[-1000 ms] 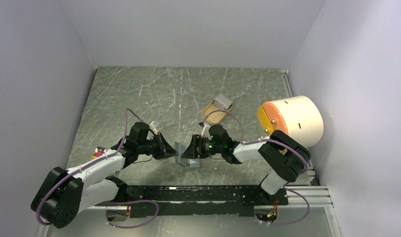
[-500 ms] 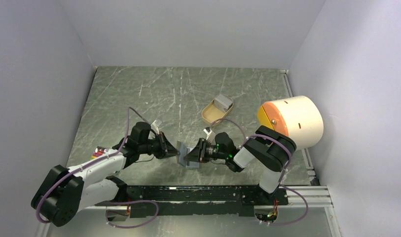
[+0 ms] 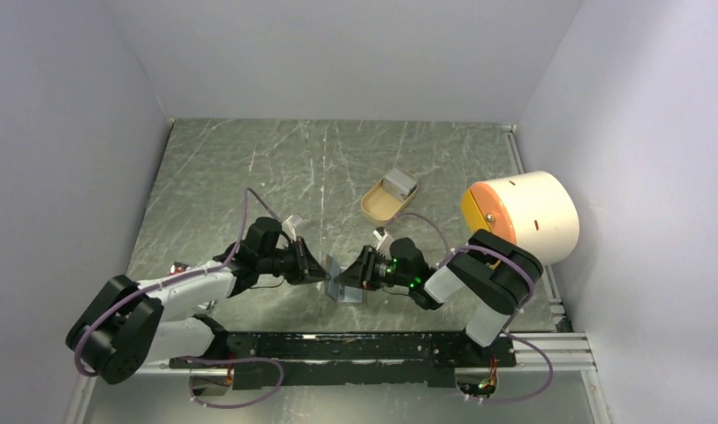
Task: Put the credit cards into the card holder
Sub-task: Turn over the card slot in the card holder.
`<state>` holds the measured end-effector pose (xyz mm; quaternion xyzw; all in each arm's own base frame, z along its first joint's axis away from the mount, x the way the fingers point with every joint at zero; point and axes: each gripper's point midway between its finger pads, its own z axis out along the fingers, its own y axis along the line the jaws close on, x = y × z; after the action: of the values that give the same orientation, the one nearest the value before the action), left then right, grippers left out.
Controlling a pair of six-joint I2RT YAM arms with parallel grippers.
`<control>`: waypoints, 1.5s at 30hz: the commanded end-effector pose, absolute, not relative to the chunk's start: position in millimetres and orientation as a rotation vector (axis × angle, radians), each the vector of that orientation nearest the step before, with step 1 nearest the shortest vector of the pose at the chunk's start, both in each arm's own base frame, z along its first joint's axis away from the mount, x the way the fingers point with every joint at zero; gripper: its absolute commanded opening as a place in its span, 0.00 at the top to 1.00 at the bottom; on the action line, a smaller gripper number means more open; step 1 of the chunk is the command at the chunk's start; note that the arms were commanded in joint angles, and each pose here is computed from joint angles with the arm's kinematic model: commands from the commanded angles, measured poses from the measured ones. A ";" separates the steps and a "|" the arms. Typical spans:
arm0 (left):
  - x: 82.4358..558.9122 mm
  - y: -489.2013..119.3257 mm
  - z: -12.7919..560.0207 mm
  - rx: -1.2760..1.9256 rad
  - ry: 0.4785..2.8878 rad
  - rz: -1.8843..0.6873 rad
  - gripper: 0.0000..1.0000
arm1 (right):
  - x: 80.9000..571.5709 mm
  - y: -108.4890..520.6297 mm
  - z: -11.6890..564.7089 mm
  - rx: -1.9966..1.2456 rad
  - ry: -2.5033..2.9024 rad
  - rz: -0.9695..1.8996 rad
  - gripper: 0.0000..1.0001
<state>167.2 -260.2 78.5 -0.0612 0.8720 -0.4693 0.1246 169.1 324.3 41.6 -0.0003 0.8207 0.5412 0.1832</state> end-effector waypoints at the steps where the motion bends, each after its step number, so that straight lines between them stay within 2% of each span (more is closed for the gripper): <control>1: 170.2 -282.7 102.2 -0.042 2.469 -1.480 0.91 | 177.5 310.4 30.4 0.044 2.312 1.435 0.63; 19: 162.7 -304.2 107.0 0.076 2.431 -1.592 0.91 | 181.7 295.2 28.3 0.082 2.291 1.388 0.67; 27: 167.5 -298.7 89.1 0.017 2.514 -1.476 0.91 | 189.4 284.0 38.1 0.052 2.278 1.263 0.66; 31: 174.1 -290.5 81.0 -0.014 2.556 -1.351 0.91 | 195.6 275.5 45.1 0.051 2.268 1.178 0.60; 37: 174.4 -294.2 88.4 0.023 2.518 -1.388 0.91 | 192.5 273.6 53.7 0.072 2.244 1.210 0.52; 40: 178.3 -288.8 89.4 -0.007 2.519 -1.326 0.91 | 191.4 272.9 58.8 0.092 2.228 1.229 0.48; 45: 185.6 -273.1 94.7 -0.058 2.522 -1.167 0.91 | 193.1 272.8 59.4 0.095 2.238 1.215 0.48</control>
<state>171.6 -278.3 76.8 -0.0210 0.8876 -0.4407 0.1323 189.8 277.1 61.6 0.0253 0.8351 0.4679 0.2882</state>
